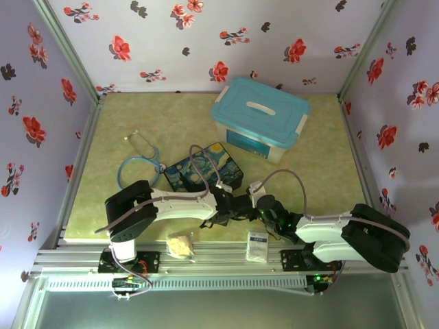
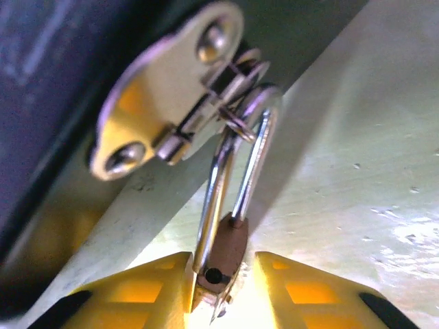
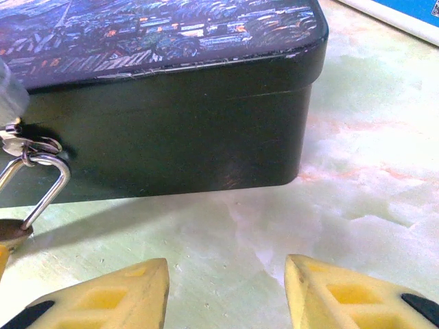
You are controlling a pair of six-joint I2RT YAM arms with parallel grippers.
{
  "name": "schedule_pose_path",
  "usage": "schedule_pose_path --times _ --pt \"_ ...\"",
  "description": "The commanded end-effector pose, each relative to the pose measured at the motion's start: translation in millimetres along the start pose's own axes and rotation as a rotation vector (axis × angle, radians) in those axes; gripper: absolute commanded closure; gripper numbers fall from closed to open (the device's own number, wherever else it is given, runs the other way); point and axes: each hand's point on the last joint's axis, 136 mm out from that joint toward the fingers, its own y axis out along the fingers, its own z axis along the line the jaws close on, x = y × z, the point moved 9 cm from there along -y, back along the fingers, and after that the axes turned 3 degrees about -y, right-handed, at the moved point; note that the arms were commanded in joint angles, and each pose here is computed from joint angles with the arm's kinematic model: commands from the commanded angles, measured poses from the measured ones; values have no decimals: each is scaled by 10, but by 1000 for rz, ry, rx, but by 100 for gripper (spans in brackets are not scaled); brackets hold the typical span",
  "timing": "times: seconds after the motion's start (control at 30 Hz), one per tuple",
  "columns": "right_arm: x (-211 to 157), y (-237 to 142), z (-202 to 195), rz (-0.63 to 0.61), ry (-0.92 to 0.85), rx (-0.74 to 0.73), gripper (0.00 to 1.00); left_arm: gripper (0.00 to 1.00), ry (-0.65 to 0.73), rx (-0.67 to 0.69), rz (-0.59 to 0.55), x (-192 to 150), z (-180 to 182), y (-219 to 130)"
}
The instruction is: Unlock the padlock with the key
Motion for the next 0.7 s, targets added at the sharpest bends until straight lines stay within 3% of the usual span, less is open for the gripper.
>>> schedule_pose_path --times 0.0,0.33,0.67 --pt "26 -20 -28 -31 22 -15 51 73 -11 -96 -17 79 -70 -176" --pt "37 -23 -20 -30 36 -9 50 69 -19 -116 -39 119 3 -317" --pt "309 -114 53 37 258 -3 47 61 -124 -256 -139 179 283 -523"
